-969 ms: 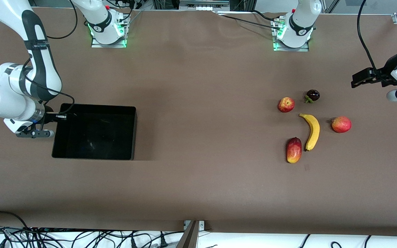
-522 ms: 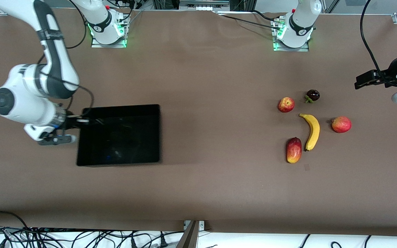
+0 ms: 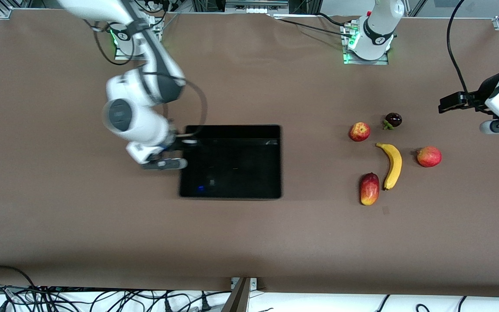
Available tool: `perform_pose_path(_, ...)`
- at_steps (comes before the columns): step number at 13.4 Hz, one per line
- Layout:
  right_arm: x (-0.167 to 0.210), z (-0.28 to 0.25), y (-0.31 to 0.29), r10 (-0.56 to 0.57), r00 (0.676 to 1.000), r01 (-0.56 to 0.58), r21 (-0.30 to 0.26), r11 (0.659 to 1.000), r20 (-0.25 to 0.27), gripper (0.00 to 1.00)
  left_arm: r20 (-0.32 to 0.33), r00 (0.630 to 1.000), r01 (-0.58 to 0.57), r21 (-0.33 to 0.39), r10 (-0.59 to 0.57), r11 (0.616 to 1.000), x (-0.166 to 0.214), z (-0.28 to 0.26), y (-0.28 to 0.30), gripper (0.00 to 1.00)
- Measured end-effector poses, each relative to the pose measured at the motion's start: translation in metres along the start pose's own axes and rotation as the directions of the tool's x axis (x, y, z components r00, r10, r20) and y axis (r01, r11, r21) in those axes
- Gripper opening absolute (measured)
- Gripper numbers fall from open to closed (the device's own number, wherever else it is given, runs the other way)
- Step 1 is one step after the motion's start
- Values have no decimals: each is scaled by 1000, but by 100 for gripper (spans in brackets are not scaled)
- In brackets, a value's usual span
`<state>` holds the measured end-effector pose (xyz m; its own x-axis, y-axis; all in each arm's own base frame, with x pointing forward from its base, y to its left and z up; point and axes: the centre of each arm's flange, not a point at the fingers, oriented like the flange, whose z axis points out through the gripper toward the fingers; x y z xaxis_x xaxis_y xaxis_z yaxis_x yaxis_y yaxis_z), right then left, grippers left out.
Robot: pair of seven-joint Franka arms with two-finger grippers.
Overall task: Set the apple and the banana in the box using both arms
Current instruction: 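Push the black box toward the fruit with the right gripper while the left gripper reaches, then grasp the small red apple with the left gripper while the right gripper withdraws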
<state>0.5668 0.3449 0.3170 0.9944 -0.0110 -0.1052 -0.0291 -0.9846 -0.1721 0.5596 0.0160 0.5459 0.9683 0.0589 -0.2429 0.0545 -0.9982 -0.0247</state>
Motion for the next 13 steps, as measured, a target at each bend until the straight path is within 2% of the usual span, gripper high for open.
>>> perform_pose_path(2, -17, 27, -54, 25, 1000, -25, 2, 1000, -12, 5, 33, 999, -9, 1, 9, 1000, 13, 34, 5, 100)
perform_pose_path(5, -40, 68, -108, 28, 999, -28, 4, 1000, -27, 5, 32, 999, -18, -2, 18, 1000, 35, 90, 10, 100)
perform_pose_path(9, -53, 104, -134, 33, 999, -33, 1, 999, -36, 5, -29, 998, -51, -9, 50, 999, 53, 185, 28, 100)
perform_pose_path(13, -64, 116, -147, 9, 999, -9, -1, 1000, -45, 5, -37, 995, -96, -9, 95, 995, 40, 239, 65, 100)
